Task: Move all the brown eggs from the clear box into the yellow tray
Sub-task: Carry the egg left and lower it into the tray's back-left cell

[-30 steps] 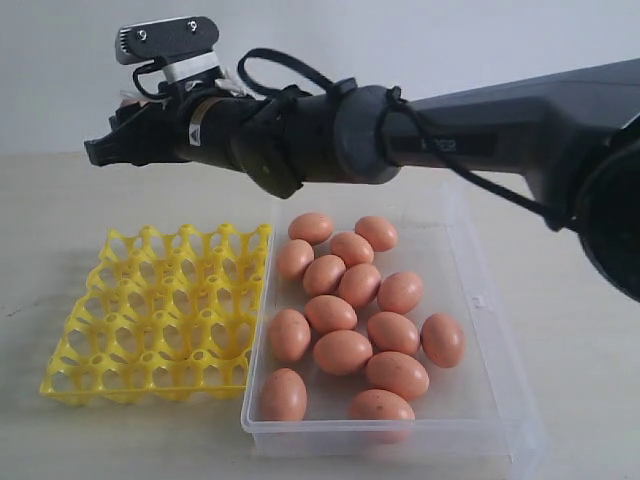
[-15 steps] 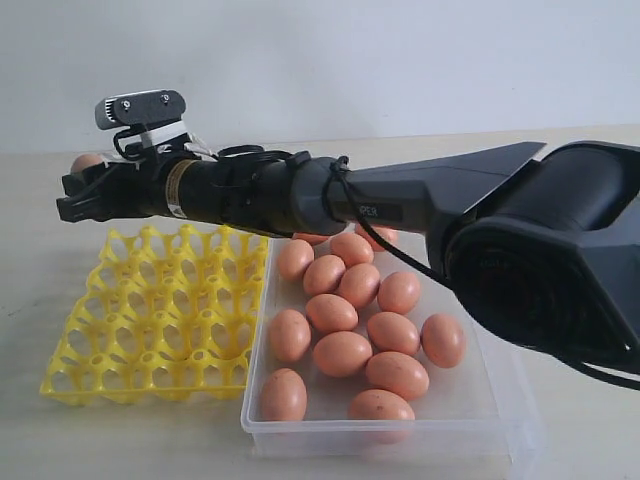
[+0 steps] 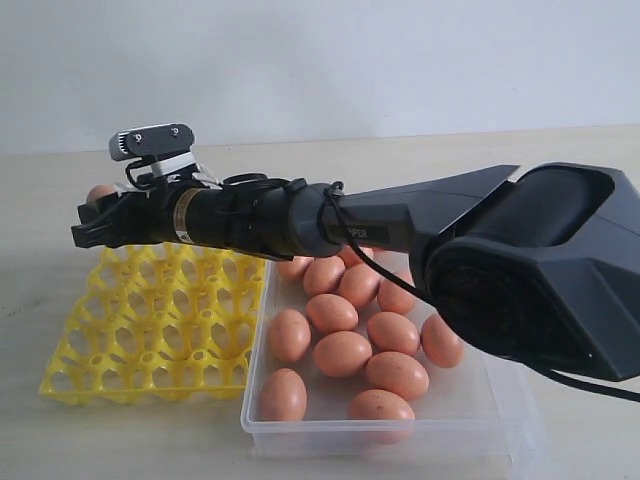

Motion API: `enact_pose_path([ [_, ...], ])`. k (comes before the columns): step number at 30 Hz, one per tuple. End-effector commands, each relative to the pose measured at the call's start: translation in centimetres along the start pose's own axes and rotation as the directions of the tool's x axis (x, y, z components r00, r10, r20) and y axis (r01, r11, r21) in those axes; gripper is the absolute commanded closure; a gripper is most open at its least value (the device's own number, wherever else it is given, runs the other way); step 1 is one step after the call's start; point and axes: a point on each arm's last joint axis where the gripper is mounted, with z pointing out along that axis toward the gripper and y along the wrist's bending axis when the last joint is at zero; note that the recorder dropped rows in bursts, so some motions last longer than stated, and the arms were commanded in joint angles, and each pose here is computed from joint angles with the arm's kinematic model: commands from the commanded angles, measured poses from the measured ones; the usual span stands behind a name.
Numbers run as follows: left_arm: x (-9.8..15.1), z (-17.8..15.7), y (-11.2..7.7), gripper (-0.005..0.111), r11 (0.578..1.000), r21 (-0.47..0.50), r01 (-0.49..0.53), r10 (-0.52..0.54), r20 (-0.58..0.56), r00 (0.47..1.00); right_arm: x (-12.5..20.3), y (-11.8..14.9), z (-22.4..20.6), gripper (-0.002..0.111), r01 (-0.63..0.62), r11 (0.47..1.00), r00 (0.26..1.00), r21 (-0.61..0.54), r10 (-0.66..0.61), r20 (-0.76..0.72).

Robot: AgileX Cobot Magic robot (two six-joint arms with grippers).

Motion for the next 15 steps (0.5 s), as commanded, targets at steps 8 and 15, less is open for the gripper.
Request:
enact_pose_path([
  [8, -0.23, -0.09, -0.01, 0.107, 1.000, 0.005, 0.006, -0.006, 0.019, 1.000, 0.11, -0.56, 0.66, 0.106, -0.020, 1.000, 0.999, -0.008, 0.020, 0.030],
  [15, -0.23, -0.09, -0.01, 0.107, 1.000, 0.005, 0.006, -0.006, 0.019, 1.000, 0.39, -0.71, 0.88, 0.095, -0.006, 1.000, 1.000, -0.005, 0.006, 0.023],
])
